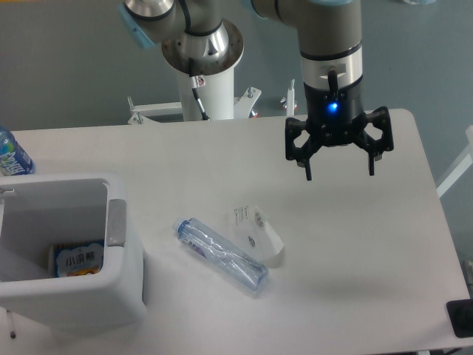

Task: Place the trash in the trash can
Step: 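Move the gripper down toward the crumpled white paper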

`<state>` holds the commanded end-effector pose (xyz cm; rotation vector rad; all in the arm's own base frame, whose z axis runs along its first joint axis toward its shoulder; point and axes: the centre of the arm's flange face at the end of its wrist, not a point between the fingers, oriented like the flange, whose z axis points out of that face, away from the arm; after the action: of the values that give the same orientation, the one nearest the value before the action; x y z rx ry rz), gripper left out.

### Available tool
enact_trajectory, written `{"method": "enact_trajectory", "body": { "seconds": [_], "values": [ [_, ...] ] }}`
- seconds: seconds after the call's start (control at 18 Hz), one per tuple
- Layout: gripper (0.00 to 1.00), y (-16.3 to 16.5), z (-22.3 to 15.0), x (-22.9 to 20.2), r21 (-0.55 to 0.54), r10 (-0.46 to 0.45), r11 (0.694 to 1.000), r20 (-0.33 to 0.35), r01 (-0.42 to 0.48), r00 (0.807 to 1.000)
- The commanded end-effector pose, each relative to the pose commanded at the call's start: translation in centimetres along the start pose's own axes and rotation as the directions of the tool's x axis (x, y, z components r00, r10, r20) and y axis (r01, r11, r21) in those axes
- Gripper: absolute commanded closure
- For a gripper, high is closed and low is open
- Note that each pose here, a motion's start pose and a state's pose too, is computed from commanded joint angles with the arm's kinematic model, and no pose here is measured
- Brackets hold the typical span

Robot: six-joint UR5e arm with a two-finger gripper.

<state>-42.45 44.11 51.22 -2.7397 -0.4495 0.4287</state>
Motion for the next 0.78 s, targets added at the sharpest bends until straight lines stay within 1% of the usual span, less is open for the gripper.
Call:
{"method": "enact_trajectory", "body": {
  "seconds": [0.17, 0.39, 0.61, 0.67, 0.78],
  "values": [
    [0.00, 0.0, 0.5, 0.1, -0.003, 0.000, 1.000, -0.003, 0.000, 1.000],
    [0.00, 1.6, 3.0, 0.9, -0.060, -0.004, 0.998, -0.020, 0.003, 1.000],
    [0.00, 2.7, 5.5, 1.8, -0.101, -0.007, 0.995, -0.056, 0.001, 0.998],
    [0.00, 3.3, 6.7, 2.2, -0.122, -0.013, 0.993, -0.069, 0.005, 0.998],
    [0.00, 4.6, 8.6, 3.2, -0.160, -0.071, 0.985, -0.092, 0.056, 0.993]
  ]
}}
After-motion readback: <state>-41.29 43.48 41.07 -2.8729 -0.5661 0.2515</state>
